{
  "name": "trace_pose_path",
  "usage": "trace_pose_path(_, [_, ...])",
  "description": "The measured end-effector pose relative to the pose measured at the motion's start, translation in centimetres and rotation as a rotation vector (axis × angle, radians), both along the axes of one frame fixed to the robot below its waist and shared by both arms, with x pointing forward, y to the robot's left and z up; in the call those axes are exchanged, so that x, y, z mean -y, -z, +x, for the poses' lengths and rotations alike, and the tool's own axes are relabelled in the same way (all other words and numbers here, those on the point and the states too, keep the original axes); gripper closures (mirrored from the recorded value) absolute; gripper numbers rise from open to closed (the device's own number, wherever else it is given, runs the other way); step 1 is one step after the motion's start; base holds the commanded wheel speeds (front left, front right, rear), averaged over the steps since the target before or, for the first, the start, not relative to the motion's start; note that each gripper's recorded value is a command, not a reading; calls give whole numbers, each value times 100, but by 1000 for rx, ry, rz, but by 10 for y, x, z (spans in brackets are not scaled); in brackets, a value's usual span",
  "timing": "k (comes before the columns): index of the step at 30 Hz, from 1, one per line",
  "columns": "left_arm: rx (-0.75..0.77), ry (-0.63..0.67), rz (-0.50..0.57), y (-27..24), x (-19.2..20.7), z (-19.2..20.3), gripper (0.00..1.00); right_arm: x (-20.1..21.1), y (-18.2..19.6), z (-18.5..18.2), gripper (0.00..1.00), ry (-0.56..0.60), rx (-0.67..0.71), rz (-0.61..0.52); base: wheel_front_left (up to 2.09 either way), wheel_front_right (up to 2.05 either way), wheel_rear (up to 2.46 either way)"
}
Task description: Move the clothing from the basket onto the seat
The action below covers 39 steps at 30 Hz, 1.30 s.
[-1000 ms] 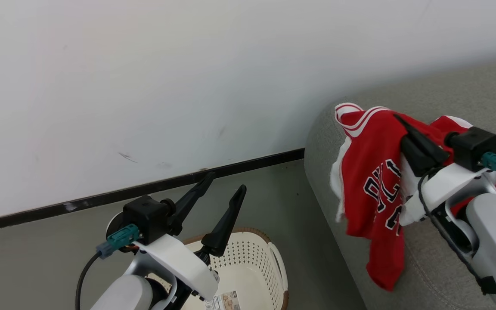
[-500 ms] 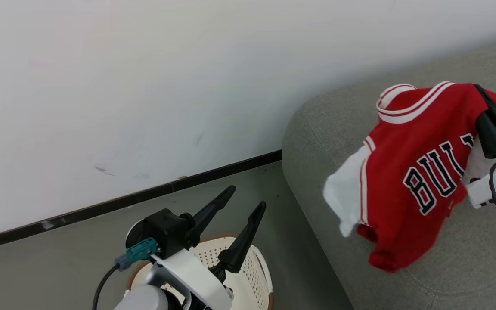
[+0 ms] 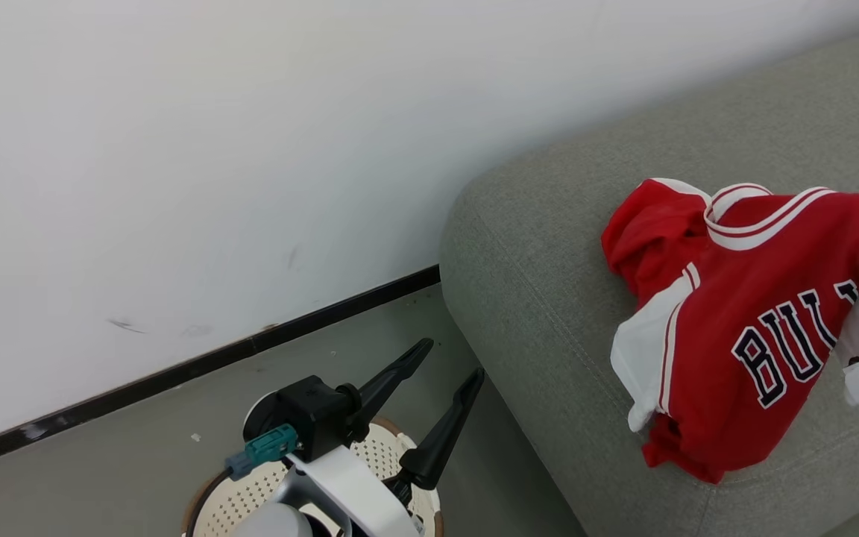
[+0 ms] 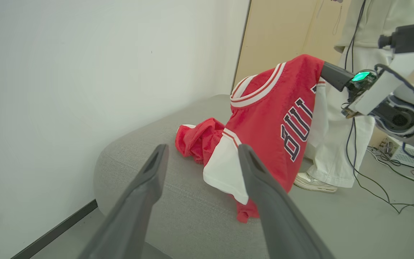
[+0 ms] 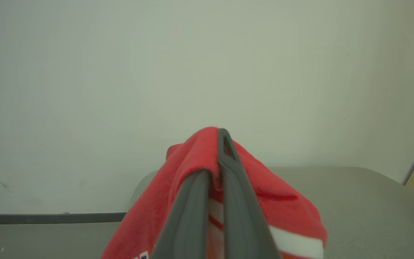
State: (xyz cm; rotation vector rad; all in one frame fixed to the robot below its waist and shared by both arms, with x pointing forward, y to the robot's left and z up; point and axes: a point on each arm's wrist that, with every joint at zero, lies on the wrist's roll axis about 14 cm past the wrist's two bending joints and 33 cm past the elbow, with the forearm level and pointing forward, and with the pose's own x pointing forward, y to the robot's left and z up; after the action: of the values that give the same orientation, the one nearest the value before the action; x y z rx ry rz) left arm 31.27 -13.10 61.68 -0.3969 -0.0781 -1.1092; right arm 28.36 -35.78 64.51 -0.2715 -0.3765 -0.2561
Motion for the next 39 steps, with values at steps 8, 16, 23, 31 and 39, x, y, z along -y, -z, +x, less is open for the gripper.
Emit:
trace_pose_path(8, [2, 31, 5, 5, 10, -4, 0, -11, 26, -2, 100, -29, -73, 35, 0, 0, 0])
trace_pose_path(16, [-17, 28, 10, 13, 11, 1, 0, -6, -15, 31, 100, -52, -36, 61, 0, 0, 0])
trace_pose_path(23, [-38, -4, -5, 16, 5, 13, 0, 20, -90, 59, 100, -7, 30, -4, 0, 0, 0])
trace_pose_path(31, [-66, -38, -16, 22, -2, 27, 0, 70, -108, 79, 100, 129, -26, 19, 0, 0, 0])
trace_pose_path(39, [-40, -29, -5, 23, -1, 36, 0, 98, -70, 102, 100, 213, -133, 64, 0, 0, 0])
